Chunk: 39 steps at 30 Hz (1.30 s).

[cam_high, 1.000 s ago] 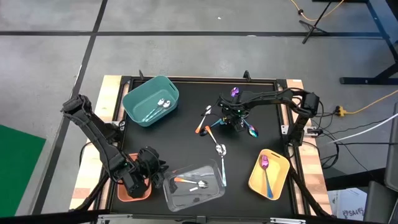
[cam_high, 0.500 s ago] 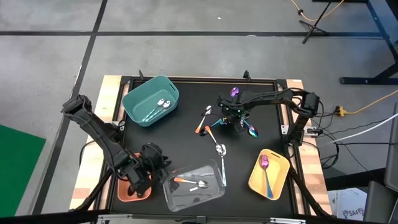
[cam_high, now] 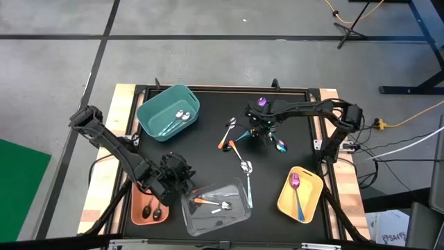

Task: Sort silverware by color (type)
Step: Put the blue spoon into the orange bin

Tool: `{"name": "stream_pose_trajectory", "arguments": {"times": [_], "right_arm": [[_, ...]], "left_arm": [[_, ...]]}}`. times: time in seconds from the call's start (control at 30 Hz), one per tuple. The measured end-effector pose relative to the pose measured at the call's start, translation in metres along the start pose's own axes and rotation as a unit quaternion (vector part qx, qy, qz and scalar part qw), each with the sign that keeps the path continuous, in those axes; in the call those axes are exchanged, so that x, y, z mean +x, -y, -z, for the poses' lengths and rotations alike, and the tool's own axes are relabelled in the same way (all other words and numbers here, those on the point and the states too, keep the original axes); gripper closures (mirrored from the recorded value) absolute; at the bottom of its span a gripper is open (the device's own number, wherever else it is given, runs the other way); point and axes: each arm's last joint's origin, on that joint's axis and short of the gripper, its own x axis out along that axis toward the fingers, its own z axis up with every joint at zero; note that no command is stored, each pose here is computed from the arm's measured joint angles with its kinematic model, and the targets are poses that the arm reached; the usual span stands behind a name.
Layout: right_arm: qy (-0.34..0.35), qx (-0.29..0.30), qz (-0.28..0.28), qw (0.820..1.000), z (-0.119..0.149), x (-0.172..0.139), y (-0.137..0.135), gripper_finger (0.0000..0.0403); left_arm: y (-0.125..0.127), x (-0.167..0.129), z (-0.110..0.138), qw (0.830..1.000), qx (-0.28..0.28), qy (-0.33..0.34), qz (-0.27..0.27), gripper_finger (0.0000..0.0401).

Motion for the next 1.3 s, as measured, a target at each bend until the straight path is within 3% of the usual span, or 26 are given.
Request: {"name": "stream_pose_trajectory", "arguments": {"times": [0.37,0.73,0.9,1.1,1.3], "right_arm": [[0.040,-0.002,0.029,0.999,0.000,-0.027,-0.001,0.0403],[0.075,-0.003,0.058,0.996,0.001,-0.050,-0.003,0.0403],[0.123,0.018,0.087,0.988,-0.002,-0.065,-0.001,0.0403],[0.245,0.070,0.101,0.962,-0.017,-0.080,0.006,0.0403],[0.371,0.175,0.098,0.907,-0.033,-0.095,0.017,0.0403]], "left_arm": [[-0.004,0.014,-0.016,0.999,0.032,0.012,-0.024,0.0284],[-0.007,0.020,-0.023,0.999,0.023,0.016,-0.036,0.0284],[-0.007,0.020,-0.023,0.999,0.035,0.018,-0.036,0.0284],[-0.008,0.020,-0.026,0.996,0.037,0.070,-0.052,0.0284],[-0.010,0.022,-0.033,0.988,0.035,0.130,-0.075,0.0284]]}}
